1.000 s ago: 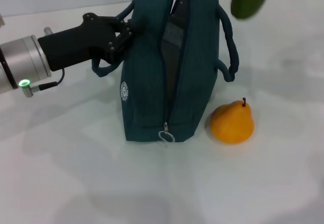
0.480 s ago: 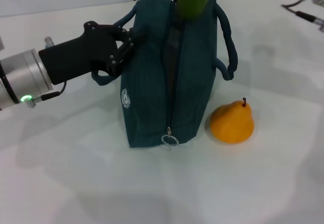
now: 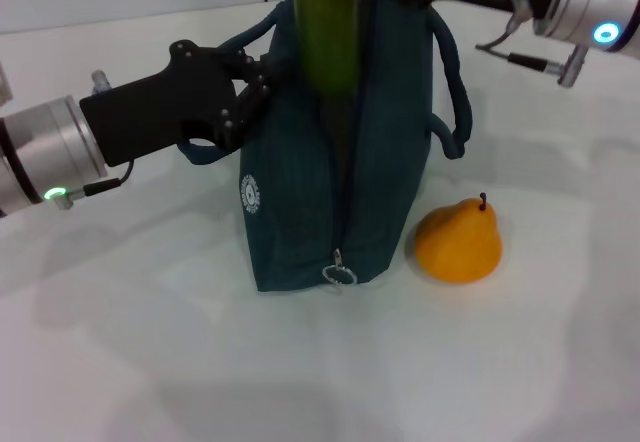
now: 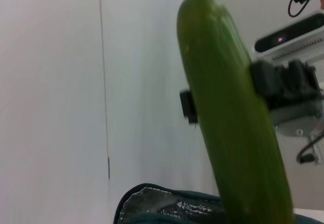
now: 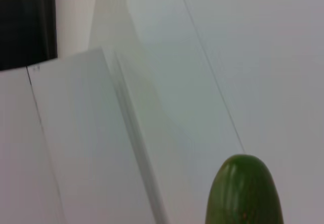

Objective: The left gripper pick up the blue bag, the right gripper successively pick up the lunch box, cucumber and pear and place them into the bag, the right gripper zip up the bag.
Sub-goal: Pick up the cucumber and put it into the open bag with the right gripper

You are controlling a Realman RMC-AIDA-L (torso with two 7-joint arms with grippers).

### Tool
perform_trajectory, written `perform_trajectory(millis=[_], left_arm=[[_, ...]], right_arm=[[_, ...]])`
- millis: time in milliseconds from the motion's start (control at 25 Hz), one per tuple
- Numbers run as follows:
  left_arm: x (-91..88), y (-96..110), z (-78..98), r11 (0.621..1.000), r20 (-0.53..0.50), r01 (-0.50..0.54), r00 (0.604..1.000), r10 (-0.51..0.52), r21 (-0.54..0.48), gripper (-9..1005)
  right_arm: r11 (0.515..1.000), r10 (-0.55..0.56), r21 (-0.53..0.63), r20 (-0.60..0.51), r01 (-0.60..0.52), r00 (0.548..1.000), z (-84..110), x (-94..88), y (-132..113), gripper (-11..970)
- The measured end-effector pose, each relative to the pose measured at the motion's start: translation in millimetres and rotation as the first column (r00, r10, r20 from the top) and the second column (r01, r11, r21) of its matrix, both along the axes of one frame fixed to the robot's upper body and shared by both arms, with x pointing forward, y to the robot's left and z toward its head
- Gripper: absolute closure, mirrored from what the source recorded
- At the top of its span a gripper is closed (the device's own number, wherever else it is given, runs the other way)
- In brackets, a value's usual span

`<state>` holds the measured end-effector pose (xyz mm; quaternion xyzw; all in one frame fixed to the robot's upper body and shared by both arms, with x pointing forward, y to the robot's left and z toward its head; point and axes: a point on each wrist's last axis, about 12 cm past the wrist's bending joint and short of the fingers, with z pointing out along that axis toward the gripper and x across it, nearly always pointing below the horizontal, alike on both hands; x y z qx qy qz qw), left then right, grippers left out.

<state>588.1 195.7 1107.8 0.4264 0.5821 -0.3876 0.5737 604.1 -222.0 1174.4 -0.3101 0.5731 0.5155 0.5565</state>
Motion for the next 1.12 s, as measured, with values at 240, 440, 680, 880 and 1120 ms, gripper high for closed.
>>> perform_trajectory(millis=[240, 440, 680, 880, 1120], left_arm=[[2.2, 0, 2.5, 1.0, 0.018, -0.008, 1.0, 0.008, -0.003, 864], [4.6, 2, 4.3, 1.0, 0.033, -0.021, 0.999, 0.021, -0.001, 862], [5.9, 2, 4.9, 1.0, 0.038, -0.029, 0.999, 0.029, -0.001, 861], [6.2, -1, 5.4, 1.0, 0.038, -0.024, 0.999, 0.024, -0.005, 860], [8.2, -2, 5.1, 0.999, 0.037, -0.032, 0.999, 0.032, 0.002, 859]], right_arm=[[1.0, -0.006, -0.024, -0.032, 0.006, 0.999, -13.0, -7.4, -2, 236], [0.999, -0.028, -0.045, -0.041, 0.026, 0.999, -21.5, -13.5, -12, 223], [0.99, -0.048, -0.133, 0.005, 0.048, 0.999, -37.5, -21.3, -12, 209], [0.987, -0.058, -0.148, 0.011, 0.059, 0.998, -41.2, -21.9, -12, 196], [0.984, -0.096, -0.151, 0.009, 0.096, 0.995, -43.3, -20.3, -15, 181]])
